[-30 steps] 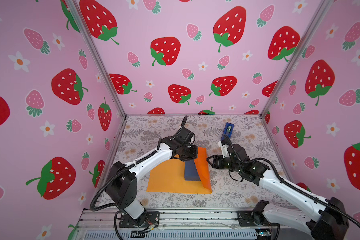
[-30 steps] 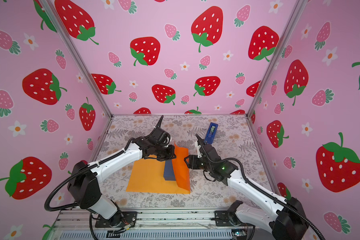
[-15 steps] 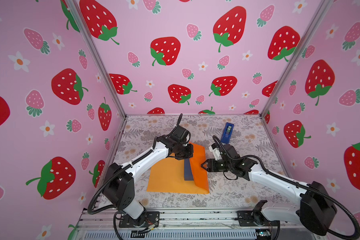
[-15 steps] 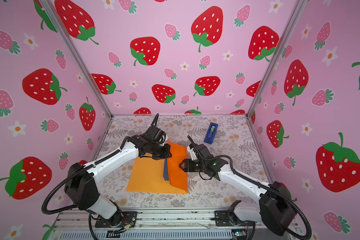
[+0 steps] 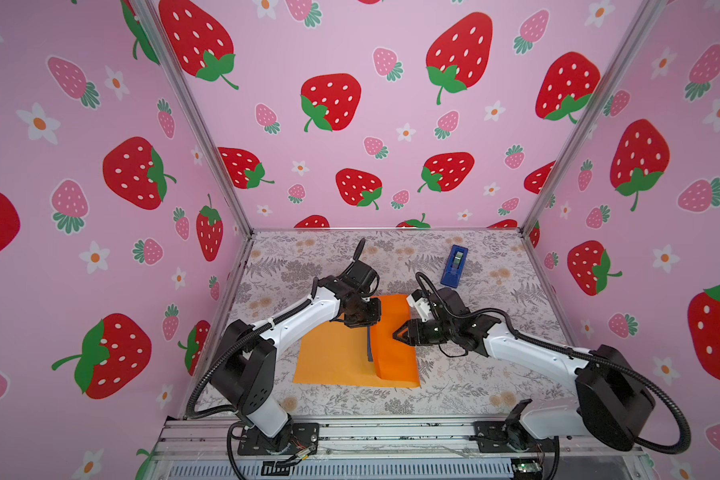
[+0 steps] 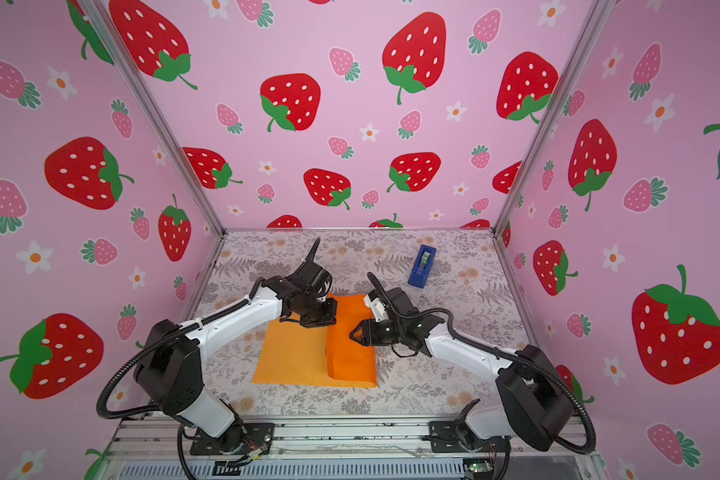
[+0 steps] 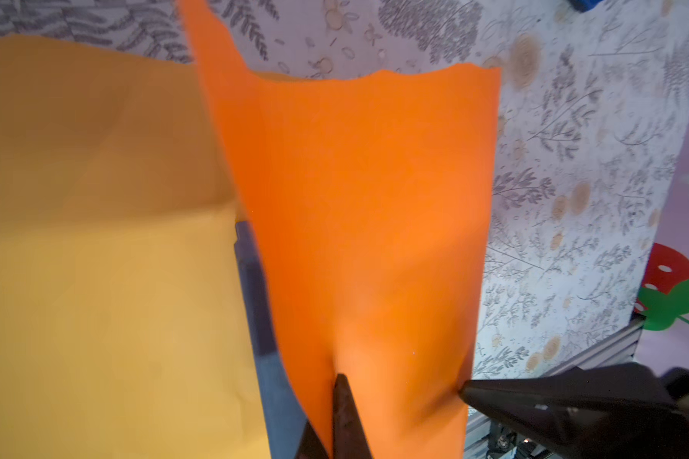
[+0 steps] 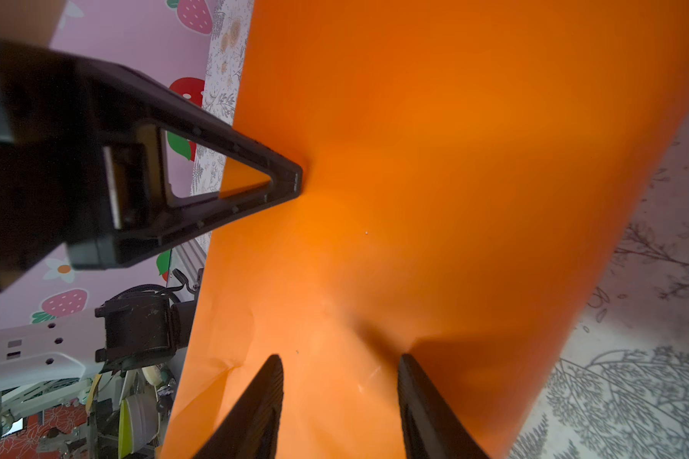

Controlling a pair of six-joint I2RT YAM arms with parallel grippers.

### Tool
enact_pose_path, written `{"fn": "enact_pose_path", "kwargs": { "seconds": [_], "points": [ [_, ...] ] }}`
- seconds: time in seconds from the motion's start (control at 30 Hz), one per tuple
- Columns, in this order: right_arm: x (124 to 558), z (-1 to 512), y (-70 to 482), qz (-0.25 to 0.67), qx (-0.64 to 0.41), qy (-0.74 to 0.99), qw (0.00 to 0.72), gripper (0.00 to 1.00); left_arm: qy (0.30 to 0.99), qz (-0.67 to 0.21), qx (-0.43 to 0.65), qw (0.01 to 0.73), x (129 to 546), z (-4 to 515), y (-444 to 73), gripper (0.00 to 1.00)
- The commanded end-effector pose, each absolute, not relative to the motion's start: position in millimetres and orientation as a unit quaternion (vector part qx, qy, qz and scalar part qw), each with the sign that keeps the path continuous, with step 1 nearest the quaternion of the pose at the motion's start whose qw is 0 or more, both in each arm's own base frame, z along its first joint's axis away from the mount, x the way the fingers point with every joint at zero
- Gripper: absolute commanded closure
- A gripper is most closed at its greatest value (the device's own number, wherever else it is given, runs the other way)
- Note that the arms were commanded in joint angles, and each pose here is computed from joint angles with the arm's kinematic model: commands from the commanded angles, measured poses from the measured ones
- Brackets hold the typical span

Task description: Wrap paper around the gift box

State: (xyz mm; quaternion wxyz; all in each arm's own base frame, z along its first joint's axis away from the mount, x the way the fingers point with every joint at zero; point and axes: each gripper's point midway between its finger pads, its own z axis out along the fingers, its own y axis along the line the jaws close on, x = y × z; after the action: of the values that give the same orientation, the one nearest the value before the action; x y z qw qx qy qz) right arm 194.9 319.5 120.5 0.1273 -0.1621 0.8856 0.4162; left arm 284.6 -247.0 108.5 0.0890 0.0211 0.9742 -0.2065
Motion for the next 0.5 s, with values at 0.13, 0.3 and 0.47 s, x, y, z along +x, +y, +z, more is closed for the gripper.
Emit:
{"fn": "enact_pose_path", "kwargs": {
  "seconds": [0.13, 0.3, 0.47],
  "points": [
    [187.2, 89.0, 311.6, 0.391, -0.149, 0.904, 0.087, 0.51, 0.977, -0.196, 0.004, 0.088, 286.4, 96.8, -233.0, 0.81],
    [186.7, 86.5, 310.8, 0.389, -0.148, 0.906, 0.083, 0.51, 0.964, -0.245, -0.021, 0.103, 290.3, 108.2, -219.1, 0.60],
    [187.8, 86.4, 312.2, 0.389, -0.149, 0.905, 0.083, 0.51, 0.930, -0.352, -0.028, 0.104, 282.0, 119.5, -223.3, 0.51]
  ]
}}
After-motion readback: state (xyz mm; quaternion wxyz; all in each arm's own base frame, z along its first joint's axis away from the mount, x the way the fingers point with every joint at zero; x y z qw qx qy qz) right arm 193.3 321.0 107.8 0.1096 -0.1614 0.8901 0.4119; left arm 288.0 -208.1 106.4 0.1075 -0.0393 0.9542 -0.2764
